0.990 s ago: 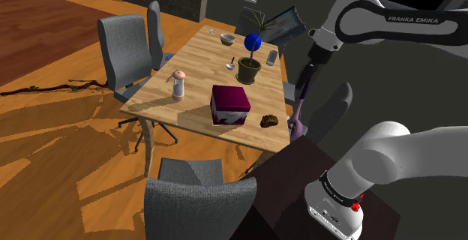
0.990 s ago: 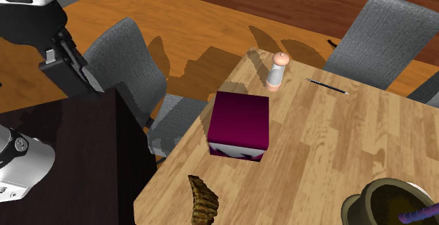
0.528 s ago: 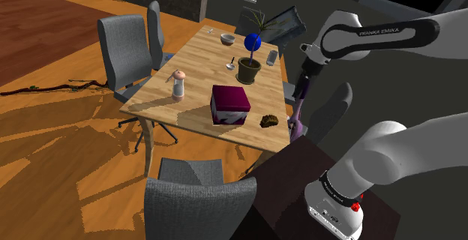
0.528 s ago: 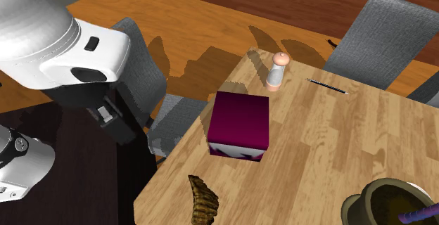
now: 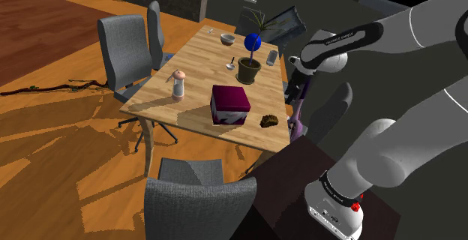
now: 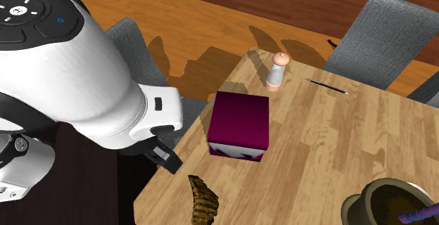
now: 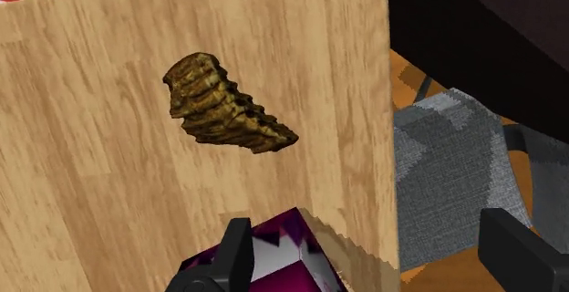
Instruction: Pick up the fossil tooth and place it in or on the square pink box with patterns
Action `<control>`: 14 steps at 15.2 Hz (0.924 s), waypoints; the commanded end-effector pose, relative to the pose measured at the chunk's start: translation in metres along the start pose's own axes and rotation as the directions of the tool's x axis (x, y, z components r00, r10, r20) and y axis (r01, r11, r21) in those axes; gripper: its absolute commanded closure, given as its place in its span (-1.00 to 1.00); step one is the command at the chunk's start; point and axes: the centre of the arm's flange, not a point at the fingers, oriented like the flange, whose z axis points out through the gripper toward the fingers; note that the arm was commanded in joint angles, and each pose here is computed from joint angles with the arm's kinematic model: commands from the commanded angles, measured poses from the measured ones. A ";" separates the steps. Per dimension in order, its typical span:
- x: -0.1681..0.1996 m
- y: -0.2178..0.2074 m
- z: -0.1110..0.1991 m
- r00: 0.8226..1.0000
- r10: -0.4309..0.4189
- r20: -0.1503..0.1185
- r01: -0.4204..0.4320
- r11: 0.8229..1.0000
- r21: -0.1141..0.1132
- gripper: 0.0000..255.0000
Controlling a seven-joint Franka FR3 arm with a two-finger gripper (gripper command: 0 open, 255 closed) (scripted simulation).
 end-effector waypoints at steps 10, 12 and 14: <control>0.016 0.099 0.108 0.954 -0.301 -0.014 0.301 0.954 0.013 -1.00; 0.022 0.116 0.128 0.936 -0.352 -0.018 0.352 0.936 0.016 -1.00; 0.029 0.132 0.148 0.915 -0.403 -0.021 0.403 0.915 0.018 -1.00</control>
